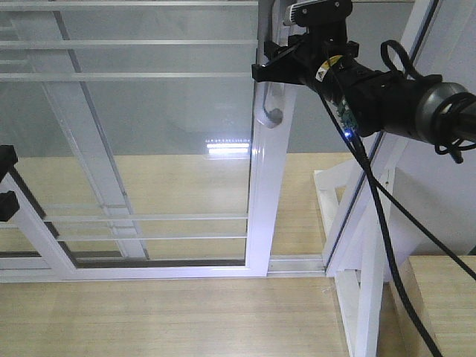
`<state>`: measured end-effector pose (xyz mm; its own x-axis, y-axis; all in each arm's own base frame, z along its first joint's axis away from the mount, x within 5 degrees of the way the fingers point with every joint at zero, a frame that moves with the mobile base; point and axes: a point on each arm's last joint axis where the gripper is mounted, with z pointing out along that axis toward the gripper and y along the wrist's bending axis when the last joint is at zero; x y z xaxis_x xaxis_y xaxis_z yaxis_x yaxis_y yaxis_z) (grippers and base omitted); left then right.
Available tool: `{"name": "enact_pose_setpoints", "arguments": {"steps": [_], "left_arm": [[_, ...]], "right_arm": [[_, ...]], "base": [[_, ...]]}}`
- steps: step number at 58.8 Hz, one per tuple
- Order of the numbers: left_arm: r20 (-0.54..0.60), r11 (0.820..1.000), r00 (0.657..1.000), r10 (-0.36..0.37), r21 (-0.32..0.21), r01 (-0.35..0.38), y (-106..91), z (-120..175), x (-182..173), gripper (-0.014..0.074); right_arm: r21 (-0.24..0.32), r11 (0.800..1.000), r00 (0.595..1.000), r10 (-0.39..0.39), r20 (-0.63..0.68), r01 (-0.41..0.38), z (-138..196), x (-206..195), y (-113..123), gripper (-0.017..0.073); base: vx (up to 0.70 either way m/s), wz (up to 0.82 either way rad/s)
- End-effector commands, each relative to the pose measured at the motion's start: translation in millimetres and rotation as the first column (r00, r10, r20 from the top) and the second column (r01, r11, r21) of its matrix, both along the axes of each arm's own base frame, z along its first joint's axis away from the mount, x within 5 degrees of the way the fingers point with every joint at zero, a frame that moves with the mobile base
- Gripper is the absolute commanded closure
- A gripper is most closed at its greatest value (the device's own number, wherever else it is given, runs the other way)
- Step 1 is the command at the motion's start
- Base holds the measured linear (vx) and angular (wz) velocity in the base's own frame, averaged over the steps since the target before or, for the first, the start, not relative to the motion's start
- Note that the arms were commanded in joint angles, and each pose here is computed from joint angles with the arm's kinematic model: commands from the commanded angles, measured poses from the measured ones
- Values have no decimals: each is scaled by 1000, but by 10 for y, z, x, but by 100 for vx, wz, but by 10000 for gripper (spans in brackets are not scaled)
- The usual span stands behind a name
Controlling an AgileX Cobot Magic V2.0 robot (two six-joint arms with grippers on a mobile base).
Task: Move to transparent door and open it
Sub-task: 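Move the left gripper to the grey handle and close on it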
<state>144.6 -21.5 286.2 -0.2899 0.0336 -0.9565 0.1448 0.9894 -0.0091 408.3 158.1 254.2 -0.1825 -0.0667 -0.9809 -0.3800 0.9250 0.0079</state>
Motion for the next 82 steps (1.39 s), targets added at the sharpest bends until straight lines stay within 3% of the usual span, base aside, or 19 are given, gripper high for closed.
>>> {"name": "enact_pose_setpoints", "arguments": {"steps": [1, 21, 31, 40, 50, 61, 82], "left_arm": [[115, 999, 993, 5, -37, -1, -7, 186, 26, 132], [129, 999, 992, 5, -39, 0, -7, 199, 28, 132], [201, 999, 980, 6, -47, 3, -15, 256, 74, 132], [199, 999, 980, -4, -44, 13, -52, 212, 201, 132], [254, 992, 961, -108, -41, 122, -287, 165, 390, 132], [291, 973, 935, -203, -48, 226, -626, 181, 711, 132], [325, 965, 918, -226, -51, 256, -1140, 122, 1739, 132]], "right_arm": [[67, 998, 986, -4, 168, -7, 577, -115, -49, 219], [-69, 997, 990, -6, 138, 16, 1053, -811, -375, 218], [-70, 993, 989, -91, 114, 100, 933, -1383, -832, 218], [-64, 981, 976, -174, 134, 184, 865, -1944, -1172, 218], [-79, 973, 972, -205, 118, 215, 797, -2436, -1315, 218], [-104, 970, 975, -215, 56, 219, 667, -2681, -1364, 218], [-106, 970, 975, -215, 60, 220, 668, -2702, -1368, 224]], "base": [[0, 0], [0, 0], [0, 0], [0, 0], [0, 0], [0, 0], [0, 0]]}}
